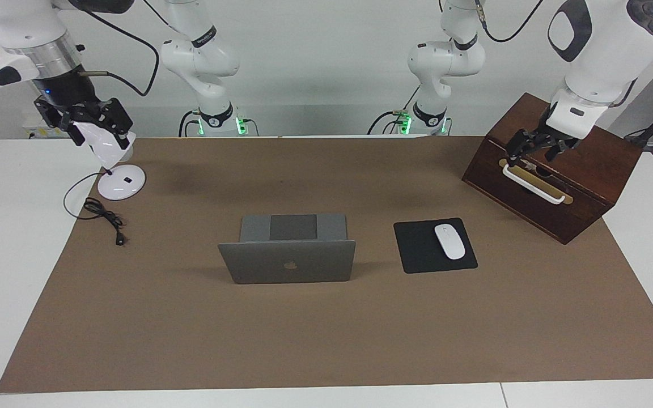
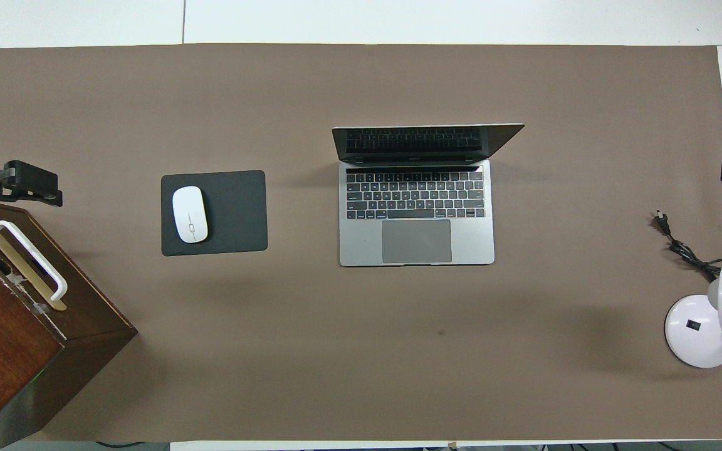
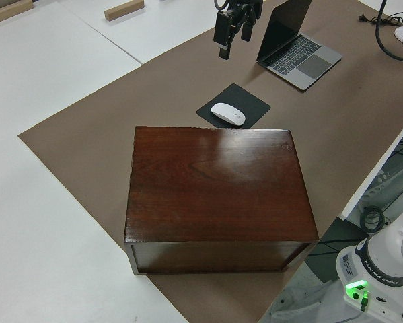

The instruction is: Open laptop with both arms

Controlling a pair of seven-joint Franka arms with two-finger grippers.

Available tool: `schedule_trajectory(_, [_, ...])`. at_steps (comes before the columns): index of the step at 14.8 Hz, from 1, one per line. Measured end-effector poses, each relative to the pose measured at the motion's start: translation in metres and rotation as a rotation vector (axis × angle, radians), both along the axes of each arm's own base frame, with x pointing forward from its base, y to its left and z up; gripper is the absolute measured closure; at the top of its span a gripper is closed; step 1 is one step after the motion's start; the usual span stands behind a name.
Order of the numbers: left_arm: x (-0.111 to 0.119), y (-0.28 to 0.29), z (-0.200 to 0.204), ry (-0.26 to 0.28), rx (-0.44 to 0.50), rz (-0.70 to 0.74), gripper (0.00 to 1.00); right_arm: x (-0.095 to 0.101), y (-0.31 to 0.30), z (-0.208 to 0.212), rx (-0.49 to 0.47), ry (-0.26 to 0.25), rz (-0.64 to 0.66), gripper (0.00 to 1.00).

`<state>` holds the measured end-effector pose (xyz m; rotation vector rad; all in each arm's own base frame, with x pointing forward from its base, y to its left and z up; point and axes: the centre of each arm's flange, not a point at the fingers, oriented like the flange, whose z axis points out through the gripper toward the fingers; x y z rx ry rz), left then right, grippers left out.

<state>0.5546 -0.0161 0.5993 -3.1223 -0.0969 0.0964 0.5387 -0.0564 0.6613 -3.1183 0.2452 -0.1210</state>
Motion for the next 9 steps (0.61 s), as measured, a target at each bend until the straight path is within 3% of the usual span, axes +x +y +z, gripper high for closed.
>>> schedule_trajectory(9, [0.0001,-0.0025,0.0001,-0.001,0.000,-0.005,0.00,0.0000,-0.0002,0.0000,0.000,0.000,0.000,0.00])
